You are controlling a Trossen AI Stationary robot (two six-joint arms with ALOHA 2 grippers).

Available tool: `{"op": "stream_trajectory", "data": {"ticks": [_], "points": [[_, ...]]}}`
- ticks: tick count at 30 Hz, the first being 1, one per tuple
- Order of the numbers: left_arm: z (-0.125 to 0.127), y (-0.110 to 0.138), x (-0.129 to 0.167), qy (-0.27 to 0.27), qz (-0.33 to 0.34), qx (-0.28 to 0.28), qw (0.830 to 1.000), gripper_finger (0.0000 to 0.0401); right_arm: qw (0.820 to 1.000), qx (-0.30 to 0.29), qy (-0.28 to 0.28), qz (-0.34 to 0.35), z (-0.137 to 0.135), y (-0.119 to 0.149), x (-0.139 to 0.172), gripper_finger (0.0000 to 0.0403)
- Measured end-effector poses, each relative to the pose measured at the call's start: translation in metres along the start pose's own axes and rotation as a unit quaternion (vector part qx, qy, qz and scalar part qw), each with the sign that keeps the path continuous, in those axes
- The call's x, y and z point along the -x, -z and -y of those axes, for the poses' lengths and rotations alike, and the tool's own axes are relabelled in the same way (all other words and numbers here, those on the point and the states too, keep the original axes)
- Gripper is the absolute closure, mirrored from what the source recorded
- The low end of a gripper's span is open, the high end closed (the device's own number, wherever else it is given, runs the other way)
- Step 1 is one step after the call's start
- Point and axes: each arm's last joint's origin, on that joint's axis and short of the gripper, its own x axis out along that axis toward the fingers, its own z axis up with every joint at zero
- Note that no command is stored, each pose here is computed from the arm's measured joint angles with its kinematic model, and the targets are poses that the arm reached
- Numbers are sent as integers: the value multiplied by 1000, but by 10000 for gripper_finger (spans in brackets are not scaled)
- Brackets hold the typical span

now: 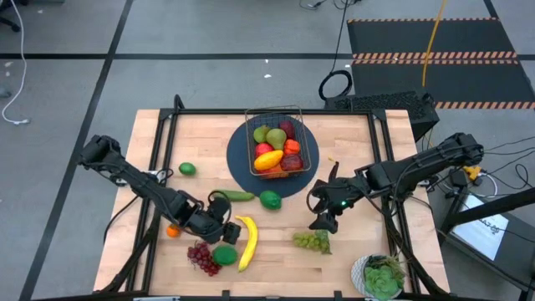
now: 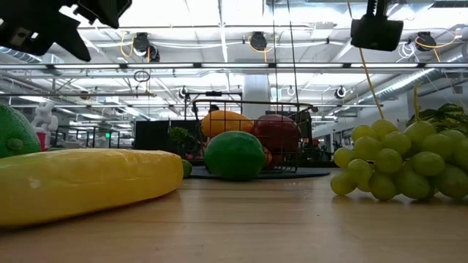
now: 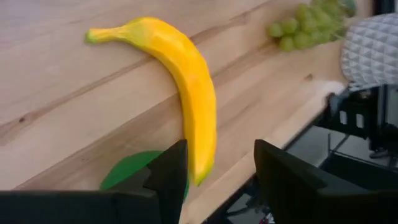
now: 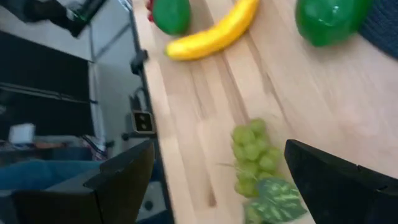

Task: Build produce basket
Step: Put the yellow banana into the gold wire basket

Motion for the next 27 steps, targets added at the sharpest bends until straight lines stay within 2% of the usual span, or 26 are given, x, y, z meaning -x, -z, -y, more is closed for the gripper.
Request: {"op": "stream_trajectory", "data": {"ticks": [8,10,12,14,17,19,21,23,25,27], "points": [[-2,-11,-15,-28,6,20,999,232,998,40,-20,-54,0,8,5,46],[2,-15,-23,-20,11,23,999,233,996,53,-15,-67,1,12,8,46],[-2,-15,-31,-36,12,7,999,232,995,67,-19,-66,1,13,13,46],[2,-16,-44,-24,13,-4,1000,226,994,78,-19,-70,2,16,21,46],[-1,-15,-61,-33,6,-25,999,203,993,100,-31,-61,0,19,32,46],[3,-15,-73,-15,-9,-14,1000,179,991,112,-31,-60,1,23,42,46],[-2,-13,-81,-35,-16,-7,999,151,990,125,-36,-50,1,24,50,46],[1,-12,-92,-21,-19,4,1000,124,990,132,-26,-45,4,27,57,46],[-5,-11,-97,-42,-21,5,999,100,989,140,-29,-38,5,29,65,46],[-1,-10,-105,-34,-22,7,999,82,989,144,-20,-40,8,32,71,46]]}}
